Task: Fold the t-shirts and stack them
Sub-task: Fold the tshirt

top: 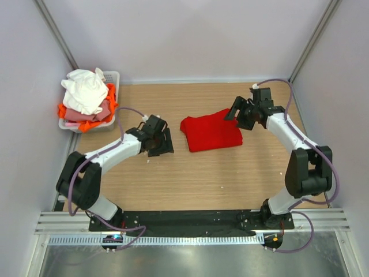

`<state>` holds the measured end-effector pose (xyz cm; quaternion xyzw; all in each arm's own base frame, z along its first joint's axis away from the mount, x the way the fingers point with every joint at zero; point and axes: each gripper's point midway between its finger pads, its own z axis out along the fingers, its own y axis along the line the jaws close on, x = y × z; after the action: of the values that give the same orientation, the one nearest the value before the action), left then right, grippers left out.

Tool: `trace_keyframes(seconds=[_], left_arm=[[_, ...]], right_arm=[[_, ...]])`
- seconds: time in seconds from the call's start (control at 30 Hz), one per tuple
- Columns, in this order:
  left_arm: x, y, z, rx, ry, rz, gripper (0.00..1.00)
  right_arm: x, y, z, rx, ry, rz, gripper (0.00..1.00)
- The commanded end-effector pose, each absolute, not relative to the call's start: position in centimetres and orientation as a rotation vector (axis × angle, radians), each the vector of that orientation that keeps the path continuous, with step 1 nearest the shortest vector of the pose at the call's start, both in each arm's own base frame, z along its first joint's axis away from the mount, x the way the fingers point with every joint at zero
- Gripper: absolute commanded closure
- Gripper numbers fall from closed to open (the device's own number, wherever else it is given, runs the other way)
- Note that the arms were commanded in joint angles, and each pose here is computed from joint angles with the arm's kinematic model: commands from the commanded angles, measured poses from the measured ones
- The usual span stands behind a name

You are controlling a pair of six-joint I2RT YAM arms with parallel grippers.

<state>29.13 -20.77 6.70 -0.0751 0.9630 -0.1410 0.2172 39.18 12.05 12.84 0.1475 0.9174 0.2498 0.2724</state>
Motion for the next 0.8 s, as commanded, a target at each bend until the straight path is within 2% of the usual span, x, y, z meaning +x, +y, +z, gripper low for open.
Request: trace_keyframes(seconds=[0.0, 0.07, 0.2, 0.37, 0.47, 0.57, 0.77], left_arm=[[27.5, -18.6, 6.7, -0.178, 2.648, -0.322, 0.33], [27.1, -18.6, 6.4, -0.145, 2.627, -0.358, 0.33], [25.6, -18.3, 4.5, -0.136, 2.636, -0.388, 0.34], [24.5, -17.5, 2.9, -0.154, 2.599, -0.411, 0.35], [24.0, -17.3, 1.9, -0.16, 2.582, -0.43, 0.35], [23.7, -17.4, 1.1, -0.151, 2.568, -0.457, 0.36], [23.9, -17.6, 0.6, -0.152, 2.539, -0.475, 0.37]], right_arm=[[38.3, 12.5, 16.3, 0.353, 2.427, 0.61, 0.24], [38.4, 14.3, 16.6, 0.266, 2.418, 0.599, 0.23], [36.3, 20.0, 13.1, 0.093, 2.595, 0.433, 0.22], [36.9, 20.3, 9.3, 0.182, 2.657, 0.201, 0.22], [37.3, 20.9, 8.3, 0.132, 2.668, 0.074, 0.23], [38.0, 22.5, 7.9, 0.031, 2.67, 0.019, 0.22], [38.7, 25.2, 2.5, -0.105, 2.78, -0.048, 0.23]])
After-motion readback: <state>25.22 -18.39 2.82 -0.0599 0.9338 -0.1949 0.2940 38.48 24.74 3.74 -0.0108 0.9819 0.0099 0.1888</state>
